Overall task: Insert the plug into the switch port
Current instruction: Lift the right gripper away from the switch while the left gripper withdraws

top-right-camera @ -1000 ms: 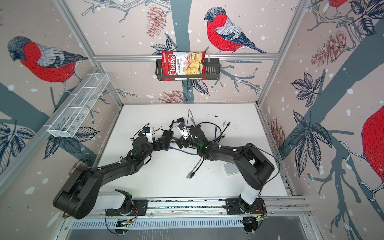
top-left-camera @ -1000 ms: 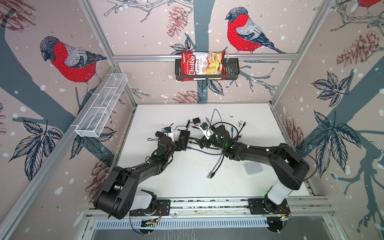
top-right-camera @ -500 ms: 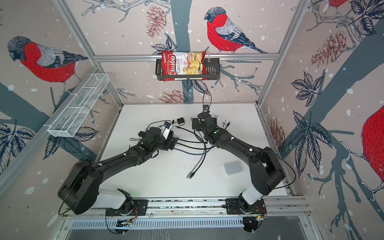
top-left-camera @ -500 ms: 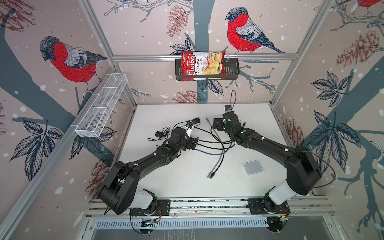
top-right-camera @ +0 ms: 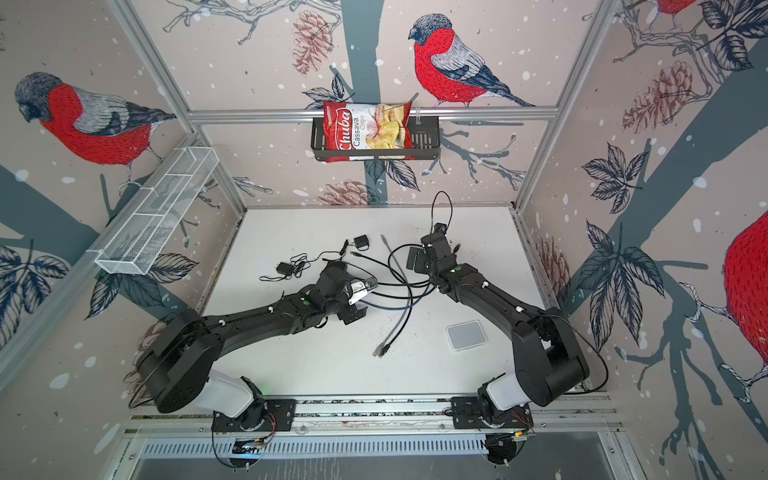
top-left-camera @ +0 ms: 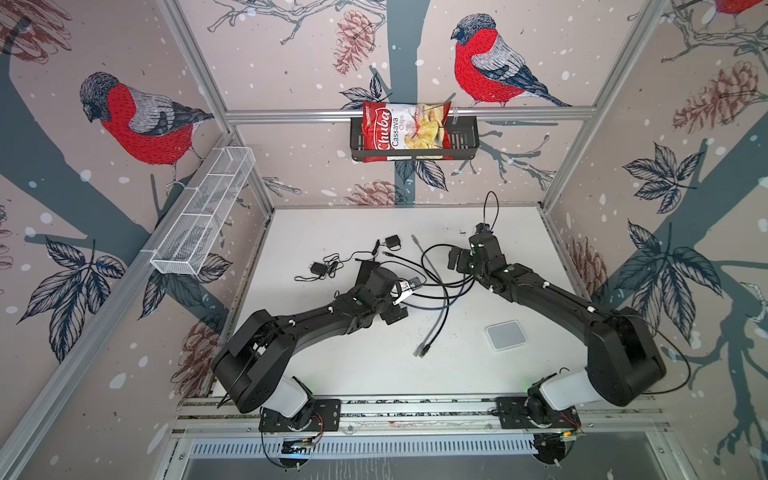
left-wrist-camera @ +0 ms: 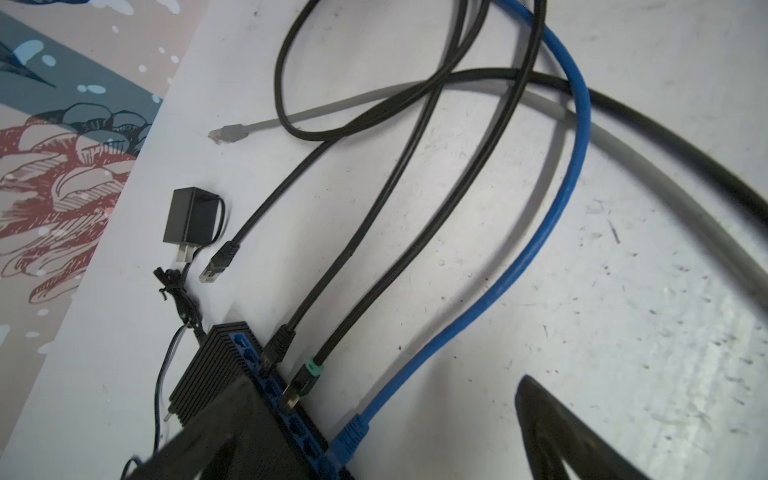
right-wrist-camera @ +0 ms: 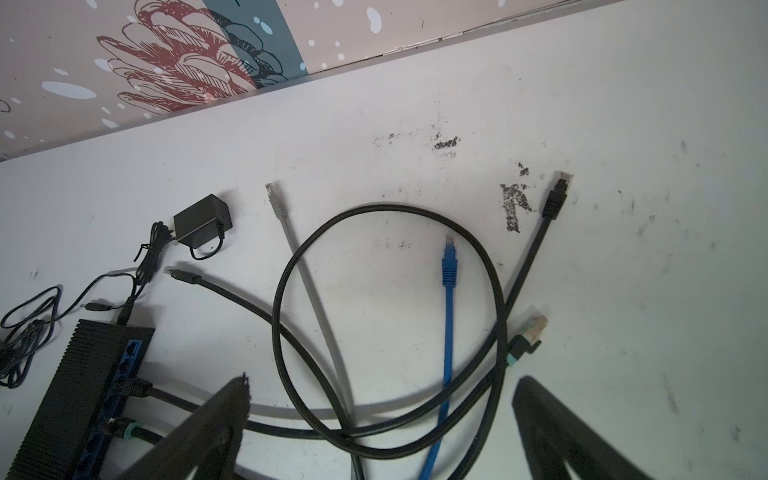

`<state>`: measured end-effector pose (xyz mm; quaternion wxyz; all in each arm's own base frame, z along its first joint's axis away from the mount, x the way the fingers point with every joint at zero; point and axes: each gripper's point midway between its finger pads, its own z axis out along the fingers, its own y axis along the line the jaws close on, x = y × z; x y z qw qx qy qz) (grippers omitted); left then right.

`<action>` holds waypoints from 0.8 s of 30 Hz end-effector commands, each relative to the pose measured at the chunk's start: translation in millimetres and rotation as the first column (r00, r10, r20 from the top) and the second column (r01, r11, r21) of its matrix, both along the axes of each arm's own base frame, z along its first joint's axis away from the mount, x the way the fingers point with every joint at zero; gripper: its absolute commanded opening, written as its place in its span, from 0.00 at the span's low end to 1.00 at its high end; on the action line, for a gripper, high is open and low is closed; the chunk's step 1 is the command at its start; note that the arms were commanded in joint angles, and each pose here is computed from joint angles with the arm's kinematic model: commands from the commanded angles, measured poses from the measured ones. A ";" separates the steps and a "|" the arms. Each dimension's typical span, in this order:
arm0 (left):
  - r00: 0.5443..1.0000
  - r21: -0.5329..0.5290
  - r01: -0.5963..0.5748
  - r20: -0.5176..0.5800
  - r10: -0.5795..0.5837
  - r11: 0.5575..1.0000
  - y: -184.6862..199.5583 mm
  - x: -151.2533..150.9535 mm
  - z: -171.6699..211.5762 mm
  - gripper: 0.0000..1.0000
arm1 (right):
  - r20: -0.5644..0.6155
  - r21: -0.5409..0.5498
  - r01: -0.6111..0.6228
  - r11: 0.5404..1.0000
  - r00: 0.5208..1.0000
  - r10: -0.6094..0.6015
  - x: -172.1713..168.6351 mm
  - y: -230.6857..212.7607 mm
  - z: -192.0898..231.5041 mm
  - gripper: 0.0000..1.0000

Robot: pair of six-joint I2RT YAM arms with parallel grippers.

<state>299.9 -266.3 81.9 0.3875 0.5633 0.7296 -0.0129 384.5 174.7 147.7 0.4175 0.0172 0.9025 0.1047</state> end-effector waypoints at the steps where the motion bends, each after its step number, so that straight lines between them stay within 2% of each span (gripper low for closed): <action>1: 0.994 0.046 0.106 0.027 -0.107 0.993 -9.3 -1.7 -7.8 0.97 | -0.002 0.011 0.006 1.000 1.000 -0.006 -1.6 -2.5 -0.7 0.99; 7: 0.995 0.092 0.100 -0.006 -0.100 0.991 -17.7 11.5 -31.6 0.97 | -0.002 0.019 0.014 1.000 1.000 -0.014 -1.8 -7.9 -1.1 1.00; 15: 0.999 0.105 0.029 0.036 -0.033 0.994 -23.8 39.7 -46.8 0.97 | -0.010 0.032 0.037 0.999 0.999 -0.037 -1.7 -20.3 -0.9 0.99; 20: 0.990 0.099 -0.120 0.085 0.112 0.988 -16.5 73.4 -48.6 0.97 | -0.018 0.025 0.056 0.998 0.998 -0.056 -2.2 -28.3 -3.5 0.99; 24: 0.967 0.071 -0.248 0.080 0.243 0.966 -5.8 103.3 -42.8 0.97 | -0.034 0.017 0.066 0.998 0.997 -0.066 -4.3 -32.2 -8.8 0.99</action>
